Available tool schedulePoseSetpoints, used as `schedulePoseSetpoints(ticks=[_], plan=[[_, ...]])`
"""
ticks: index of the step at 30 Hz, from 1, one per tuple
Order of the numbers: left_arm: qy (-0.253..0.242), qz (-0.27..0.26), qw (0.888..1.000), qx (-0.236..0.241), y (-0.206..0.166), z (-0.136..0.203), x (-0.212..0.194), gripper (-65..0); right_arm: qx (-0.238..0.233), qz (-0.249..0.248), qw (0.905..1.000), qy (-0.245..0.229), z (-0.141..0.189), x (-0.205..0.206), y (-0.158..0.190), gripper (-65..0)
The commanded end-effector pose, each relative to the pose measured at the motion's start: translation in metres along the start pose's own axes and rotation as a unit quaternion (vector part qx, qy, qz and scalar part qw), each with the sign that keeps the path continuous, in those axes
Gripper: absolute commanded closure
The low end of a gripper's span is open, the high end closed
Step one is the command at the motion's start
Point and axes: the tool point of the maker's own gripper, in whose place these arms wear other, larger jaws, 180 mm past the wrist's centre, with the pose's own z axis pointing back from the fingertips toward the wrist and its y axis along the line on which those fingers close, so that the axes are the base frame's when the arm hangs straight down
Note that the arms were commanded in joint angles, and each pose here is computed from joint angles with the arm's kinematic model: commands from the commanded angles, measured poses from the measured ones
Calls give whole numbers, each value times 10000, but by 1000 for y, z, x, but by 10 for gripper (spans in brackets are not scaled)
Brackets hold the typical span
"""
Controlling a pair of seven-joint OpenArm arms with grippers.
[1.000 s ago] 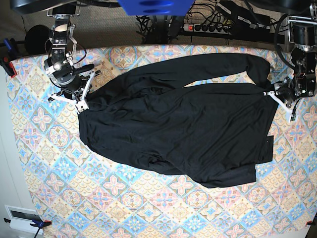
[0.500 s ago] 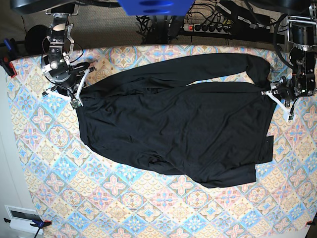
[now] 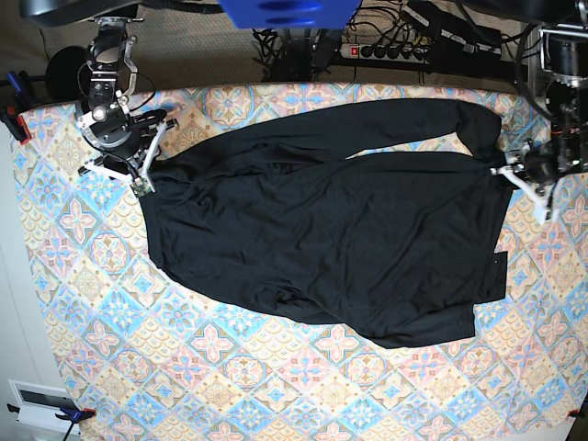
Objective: Layout the t-shirt on the table in an organized manner, then fold the t-shirt properly
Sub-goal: 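Hold the shirt with both grippers and pull the edges apart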
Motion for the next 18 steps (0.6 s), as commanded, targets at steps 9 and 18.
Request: schedulePoseSetpoints(ticks=[9, 18], plan=[[-388, -54, 9989, -265, -9, 18, 23, -221, -134, 34, 9998, -169, 3, 10, -10, -136], [-436, -126, 9988, -188, -30, -7, 17, -226, -129, 40, 9997, -184, 3, 11, -9, -136]])
